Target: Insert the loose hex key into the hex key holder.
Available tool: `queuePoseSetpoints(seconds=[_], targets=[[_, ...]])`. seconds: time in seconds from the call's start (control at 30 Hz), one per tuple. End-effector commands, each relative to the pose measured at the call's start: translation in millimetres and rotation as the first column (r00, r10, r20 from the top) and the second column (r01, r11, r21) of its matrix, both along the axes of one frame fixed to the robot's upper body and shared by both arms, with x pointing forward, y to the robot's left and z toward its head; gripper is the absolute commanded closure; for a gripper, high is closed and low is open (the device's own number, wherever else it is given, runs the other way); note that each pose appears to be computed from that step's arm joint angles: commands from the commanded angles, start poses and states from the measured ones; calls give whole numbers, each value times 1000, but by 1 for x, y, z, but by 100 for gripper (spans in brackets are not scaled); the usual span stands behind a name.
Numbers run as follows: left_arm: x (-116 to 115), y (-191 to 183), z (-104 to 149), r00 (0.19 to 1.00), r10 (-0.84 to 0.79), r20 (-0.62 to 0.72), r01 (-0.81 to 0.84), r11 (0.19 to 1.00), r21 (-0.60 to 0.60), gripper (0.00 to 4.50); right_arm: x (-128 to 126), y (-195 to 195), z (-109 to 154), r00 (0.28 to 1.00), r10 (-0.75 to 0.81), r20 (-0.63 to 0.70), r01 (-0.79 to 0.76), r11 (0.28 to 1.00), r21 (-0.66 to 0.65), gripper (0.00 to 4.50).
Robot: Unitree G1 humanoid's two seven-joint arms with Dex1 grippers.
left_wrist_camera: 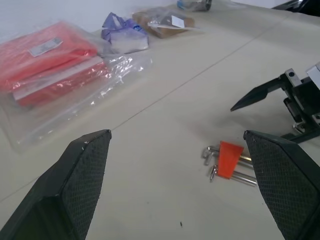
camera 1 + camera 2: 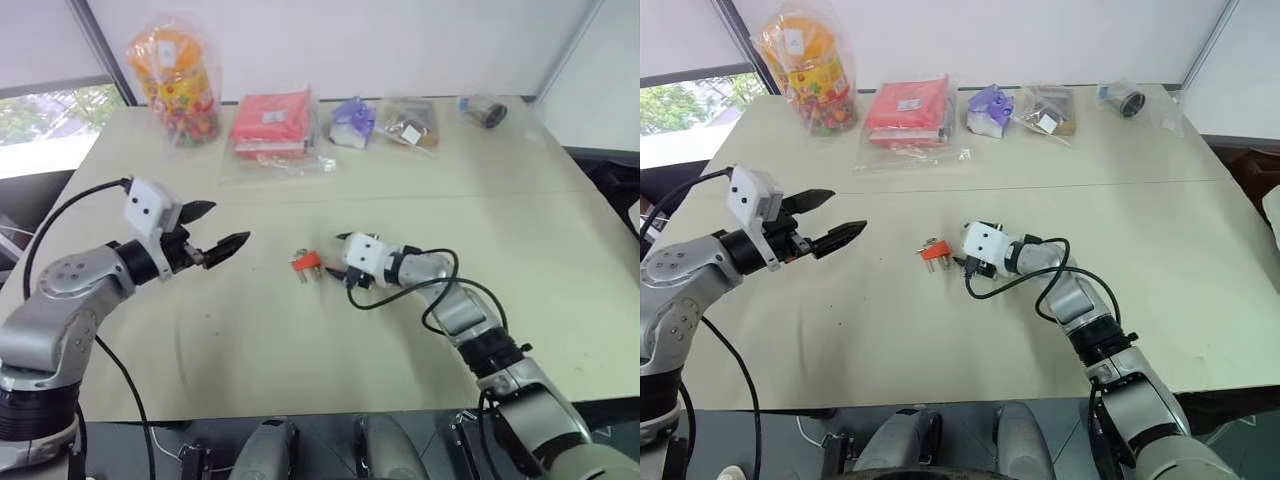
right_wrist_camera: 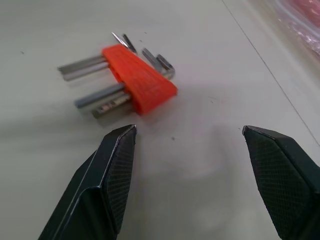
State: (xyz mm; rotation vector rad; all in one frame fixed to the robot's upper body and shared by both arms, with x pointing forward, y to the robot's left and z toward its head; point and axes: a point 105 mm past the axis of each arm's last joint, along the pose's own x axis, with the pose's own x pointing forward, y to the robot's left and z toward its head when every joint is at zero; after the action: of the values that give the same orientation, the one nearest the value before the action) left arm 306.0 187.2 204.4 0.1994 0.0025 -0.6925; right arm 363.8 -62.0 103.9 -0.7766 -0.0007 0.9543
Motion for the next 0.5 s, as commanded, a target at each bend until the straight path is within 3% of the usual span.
queuePoseSetpoints(seconds=[0.03, 0.5], targets=[[-4, 0, 14, 998, 0, 63, 0, 1000, 3, 6, -4, 10, 6, 999, 34, 23, -35, 999, 19, 98], [-6, -1, 14, 998, 5, 68, -5, 1000, -1, 6, -13, 30, -7, 995, 84, -59, -83, 996, 34, 98]])
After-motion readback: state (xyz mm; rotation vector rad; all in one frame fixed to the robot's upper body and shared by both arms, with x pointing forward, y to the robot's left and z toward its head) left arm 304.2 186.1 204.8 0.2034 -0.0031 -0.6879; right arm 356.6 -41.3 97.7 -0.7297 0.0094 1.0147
